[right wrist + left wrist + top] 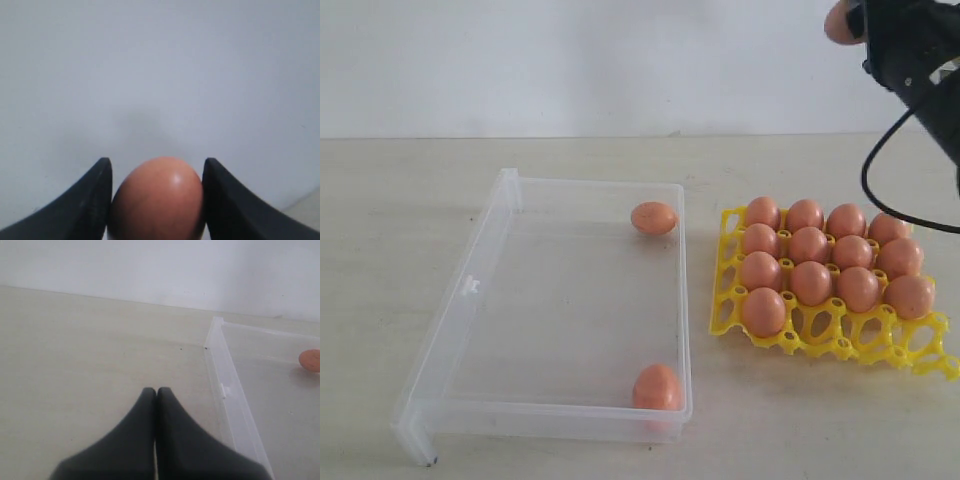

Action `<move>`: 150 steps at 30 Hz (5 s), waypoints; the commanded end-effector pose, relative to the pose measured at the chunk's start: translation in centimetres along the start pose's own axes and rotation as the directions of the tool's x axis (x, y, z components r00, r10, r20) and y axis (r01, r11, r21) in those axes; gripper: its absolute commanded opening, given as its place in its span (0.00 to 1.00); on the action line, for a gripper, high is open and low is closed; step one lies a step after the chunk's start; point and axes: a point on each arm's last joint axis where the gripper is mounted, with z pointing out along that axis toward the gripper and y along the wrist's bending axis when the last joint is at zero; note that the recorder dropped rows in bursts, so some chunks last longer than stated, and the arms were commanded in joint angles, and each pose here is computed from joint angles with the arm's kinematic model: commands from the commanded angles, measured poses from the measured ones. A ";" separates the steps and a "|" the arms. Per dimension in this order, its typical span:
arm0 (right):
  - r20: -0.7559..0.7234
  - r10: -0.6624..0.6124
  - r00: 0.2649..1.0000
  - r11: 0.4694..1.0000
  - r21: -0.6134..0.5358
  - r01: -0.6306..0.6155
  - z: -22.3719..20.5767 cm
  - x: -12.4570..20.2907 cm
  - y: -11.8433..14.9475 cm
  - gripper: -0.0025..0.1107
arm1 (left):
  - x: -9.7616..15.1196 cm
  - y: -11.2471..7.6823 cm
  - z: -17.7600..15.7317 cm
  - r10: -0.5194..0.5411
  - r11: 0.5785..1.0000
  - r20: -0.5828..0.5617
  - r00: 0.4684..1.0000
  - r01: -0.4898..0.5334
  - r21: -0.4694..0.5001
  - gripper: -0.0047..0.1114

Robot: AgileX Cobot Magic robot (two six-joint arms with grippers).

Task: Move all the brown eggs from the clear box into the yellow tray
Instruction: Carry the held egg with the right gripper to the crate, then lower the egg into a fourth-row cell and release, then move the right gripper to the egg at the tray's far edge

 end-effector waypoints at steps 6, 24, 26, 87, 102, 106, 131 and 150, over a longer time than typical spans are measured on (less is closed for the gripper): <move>-0.415 -0.190 0.890 0.912 -0.411 0.003 -3.0 -1.8 -5.0 0.02 | -0.1 0.0 0.0 -0.002 1.000 0.008 1.000 0.002 0.004 0.00; -0.670 -0.488 0.560 0.870 -0.323 0.372 -11.4 5.9 -10.3 0.02 | -0.1 0.0 0.0 -0.002 1.000 0.008 1.000 0.002 0.004 0.00; -0.664 -0.499 0.557 0.863 -0.318 0.393 -11.3 5.9 -10.3 0.02 | -0.1 0.0 0.0 -0.002 1.000 0.008 1.000 0.002 0.004 0.00; -0.516 -0.850 -0.110 0.117 -0.388 0.914 3.8 11.7 13.0 0.02 | -0.1 0.0 0.0 -0.002 1.000 0.008 1.000 0.002 0.004 0.00; -0.591 -0.621 -0.515 0.303 -0.786 0.538 6.1 18.0 12.7 0.02 | -0.1 0.0 0.0 -0.002 1.000 0.008 1.000 0.002 0.004 0.00; -0.555 -0.604 -0.572 0.252 -0.814 0.523 6.5 19.3 11.2 0.07 | -0.1 0.0 0.0 -0.002 1.000 0.008 1.000 0.002 0.004 0.00; -0.413 -0.727 -0.548 0.139 -0.871 0.472 11.3 20.0 5.1 0.58 | -0.1 0.0 0.0 -0.002 1.000 0.008 1.000 0.002 0.004 0.00; -0.428 -0.707 -0.563 0.165 -0.874 0.457 11.7 23.2 1.3 0.58 | -0.1 0.0 0.0 -0.002 1.000 0.008 1.000 0.002 0.004 0.00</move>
